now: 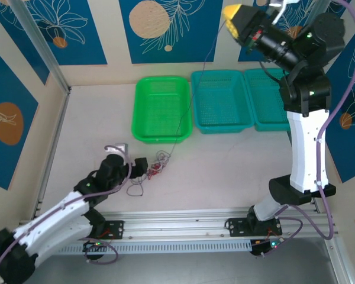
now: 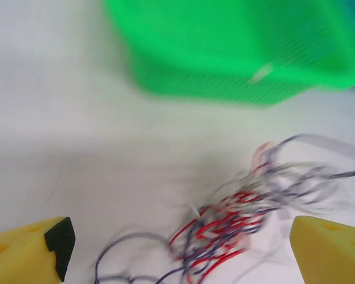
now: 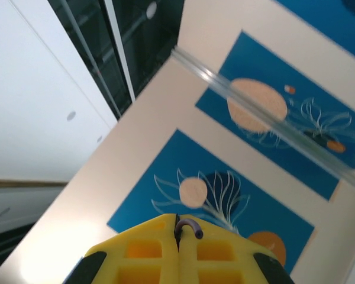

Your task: Untangle the cables

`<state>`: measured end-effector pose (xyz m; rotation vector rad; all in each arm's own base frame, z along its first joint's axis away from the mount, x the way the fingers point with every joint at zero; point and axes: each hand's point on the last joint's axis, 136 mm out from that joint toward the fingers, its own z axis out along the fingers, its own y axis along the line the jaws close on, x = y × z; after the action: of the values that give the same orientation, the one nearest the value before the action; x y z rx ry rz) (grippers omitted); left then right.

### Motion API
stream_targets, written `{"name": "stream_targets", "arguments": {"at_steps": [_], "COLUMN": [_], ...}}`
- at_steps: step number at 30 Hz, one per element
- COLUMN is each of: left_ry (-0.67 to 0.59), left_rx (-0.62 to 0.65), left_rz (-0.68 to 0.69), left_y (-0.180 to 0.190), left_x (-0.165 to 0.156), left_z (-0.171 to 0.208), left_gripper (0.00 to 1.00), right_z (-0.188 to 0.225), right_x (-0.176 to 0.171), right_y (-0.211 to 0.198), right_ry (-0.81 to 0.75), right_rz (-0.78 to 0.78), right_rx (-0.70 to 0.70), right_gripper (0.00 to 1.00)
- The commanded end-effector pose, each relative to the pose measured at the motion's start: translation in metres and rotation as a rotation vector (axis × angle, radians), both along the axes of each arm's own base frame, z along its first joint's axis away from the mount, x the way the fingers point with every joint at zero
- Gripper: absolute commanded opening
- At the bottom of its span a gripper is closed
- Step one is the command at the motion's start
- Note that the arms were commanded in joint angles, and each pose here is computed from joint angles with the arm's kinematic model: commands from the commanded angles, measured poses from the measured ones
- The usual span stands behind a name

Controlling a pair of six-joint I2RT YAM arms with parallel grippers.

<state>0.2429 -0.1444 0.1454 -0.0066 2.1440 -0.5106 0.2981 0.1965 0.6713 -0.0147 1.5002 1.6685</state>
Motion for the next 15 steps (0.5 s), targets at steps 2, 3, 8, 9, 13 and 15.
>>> {"name": "stream_targets", "arguments": {"at_steps": [2,3,8,9,13,15], "left_ry": [-0.221,-0.240,-0.245,-0.253,-0.263,-0.264], "left_rx": [0.003,-0.013,-0.078,-0.079,-0.082,-0.096], "left_rz": [-0.261,-0.332,-0.514,-0.552,-0.666,-0.628], "left_y": [-0.031,-0.044,-0.102,-0.115,-0.171,-0.185], "left_x": [-0.007,-0.010,0.002,0.005,0.019,0.034], "left_z": [0.057,0.064,0.074,0.075,0.082,0.083], "left_gripper": [0.96,0.96,0.98,0.99,1.00,1.00], "right_z": [-0.039,-0.047,-0.058,-0.057,-0.047,-0.043], "right_x": [-0.011,-0.014,-0.024,-0.024,-0.026,-0.028], "right_y": [0.039,0.050,0.071,0.071,0.063,0.058], "right_ry": [0.040,0.047,0.040,0.042,0.020,0.013], "right_rz": [0.113,0.138,0.176,0.172,0.132,0.121], "right_rx": [-0.114,-0.129,-0.161,-0.159,-0.147,-0.140], "right_gripper": [0.00,0.00,0.00,0.00,0.00,0.00]}}
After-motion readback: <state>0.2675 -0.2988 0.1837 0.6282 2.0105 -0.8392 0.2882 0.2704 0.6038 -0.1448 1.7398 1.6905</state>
